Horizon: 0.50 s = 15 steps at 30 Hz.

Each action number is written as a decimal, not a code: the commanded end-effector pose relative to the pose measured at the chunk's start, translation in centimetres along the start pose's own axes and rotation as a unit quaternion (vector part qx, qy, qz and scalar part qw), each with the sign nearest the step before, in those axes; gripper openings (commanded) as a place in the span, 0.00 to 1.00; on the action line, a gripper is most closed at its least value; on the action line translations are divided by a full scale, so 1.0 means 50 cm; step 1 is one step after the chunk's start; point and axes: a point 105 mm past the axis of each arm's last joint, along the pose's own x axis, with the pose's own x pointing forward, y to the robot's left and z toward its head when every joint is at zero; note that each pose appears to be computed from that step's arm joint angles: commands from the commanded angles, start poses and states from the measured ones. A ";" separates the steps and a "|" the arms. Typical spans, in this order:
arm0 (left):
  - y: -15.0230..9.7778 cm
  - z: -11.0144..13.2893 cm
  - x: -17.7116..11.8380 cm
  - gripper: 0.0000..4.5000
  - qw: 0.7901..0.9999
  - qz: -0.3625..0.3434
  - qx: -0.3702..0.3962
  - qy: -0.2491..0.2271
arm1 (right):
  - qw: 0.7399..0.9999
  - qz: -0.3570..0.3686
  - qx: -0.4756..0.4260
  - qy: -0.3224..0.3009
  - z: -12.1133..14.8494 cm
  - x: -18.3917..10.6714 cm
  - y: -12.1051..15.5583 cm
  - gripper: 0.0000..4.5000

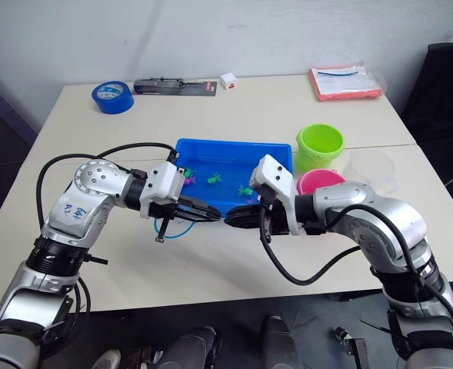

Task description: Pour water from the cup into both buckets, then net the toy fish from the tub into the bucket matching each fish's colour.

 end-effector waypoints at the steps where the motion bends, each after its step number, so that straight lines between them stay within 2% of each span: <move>1: 0.003 0.010 -0.007 0.00 1.000 0.004 0.016 0.011 | 0.999 0.013 -0.028 -0.014 0.024 -0.004 0.012 0.18; 12: 0.008 0.001 -0.007 0.00 0.999 0.016 -0.003 0.028 | 0.999 0.017 -0.028 -0.012 0.023 -0.006 0.014 0.18; 15: 0.018 -0.002 -0.008 0.23 0.999 0.031 -0.012 0.038 | 0.999 0.019 -0.028 -0.011 0.022 -0.006 0.015 0.18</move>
